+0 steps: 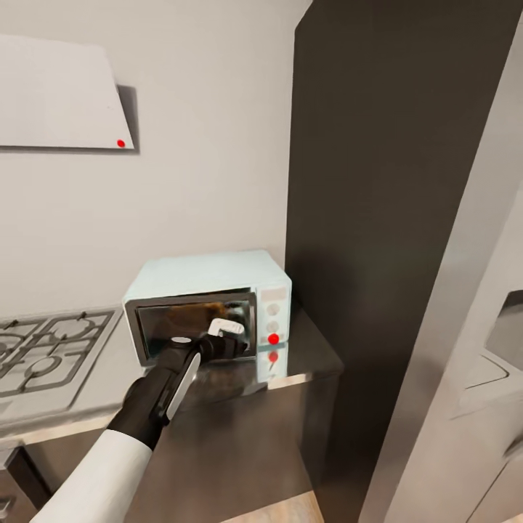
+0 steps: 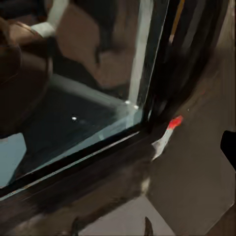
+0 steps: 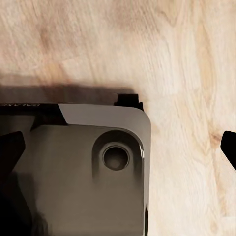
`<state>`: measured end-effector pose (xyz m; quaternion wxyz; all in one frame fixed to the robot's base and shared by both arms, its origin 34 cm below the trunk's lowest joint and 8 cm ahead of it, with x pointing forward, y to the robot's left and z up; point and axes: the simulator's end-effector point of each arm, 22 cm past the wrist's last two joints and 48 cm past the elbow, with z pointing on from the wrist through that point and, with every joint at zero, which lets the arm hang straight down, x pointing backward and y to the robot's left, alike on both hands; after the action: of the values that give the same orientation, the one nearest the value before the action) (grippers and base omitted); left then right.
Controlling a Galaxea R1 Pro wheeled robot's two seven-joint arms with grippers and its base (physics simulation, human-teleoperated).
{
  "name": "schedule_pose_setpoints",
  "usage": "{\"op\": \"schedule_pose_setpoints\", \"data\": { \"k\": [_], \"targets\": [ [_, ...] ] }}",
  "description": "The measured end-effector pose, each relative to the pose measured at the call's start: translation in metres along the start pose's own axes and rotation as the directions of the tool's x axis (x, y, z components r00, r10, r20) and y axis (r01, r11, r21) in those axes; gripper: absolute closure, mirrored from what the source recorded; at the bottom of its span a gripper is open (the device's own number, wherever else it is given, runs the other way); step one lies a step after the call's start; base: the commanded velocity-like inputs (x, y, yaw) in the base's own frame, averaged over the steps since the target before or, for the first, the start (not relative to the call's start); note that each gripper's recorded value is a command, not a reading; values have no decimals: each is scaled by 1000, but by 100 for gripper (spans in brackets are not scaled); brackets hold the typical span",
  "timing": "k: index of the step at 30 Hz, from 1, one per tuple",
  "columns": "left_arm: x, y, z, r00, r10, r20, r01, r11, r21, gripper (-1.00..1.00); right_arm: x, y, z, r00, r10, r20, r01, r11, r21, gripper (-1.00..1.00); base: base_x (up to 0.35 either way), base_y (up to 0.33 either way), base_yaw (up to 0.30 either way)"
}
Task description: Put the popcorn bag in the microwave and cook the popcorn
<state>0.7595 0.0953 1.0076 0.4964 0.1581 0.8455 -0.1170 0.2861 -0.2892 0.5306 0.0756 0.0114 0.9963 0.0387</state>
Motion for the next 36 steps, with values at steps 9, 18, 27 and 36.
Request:
{"op": "schedule_pose_setpoints", "data": {
  "k": [9,18,27,36],
  "targets": [
    [5,-10,-11,997,-31,-77,33,999,30,-100,0,0,0,1000,0,1,0,1000,0,-100,191,0,0],
    [-4,-1,-1,1000,-4,9,4,1000,5,-100,-1,0,0,1000,0,-1,0,1000,0,-100,-197,0,0],
    [-4,-1,-1,1000,1,8,-1,1000,3,-100,0,2,0,1000,-5,-1,5,1000,-10,-100,-344,0,0],
    [0,-2,1,1000,-6,0,6,1000,9,-100,0,2,0,1000,-5,-1,5,1000,-8,-100,-345,0,0]
  ]
}}
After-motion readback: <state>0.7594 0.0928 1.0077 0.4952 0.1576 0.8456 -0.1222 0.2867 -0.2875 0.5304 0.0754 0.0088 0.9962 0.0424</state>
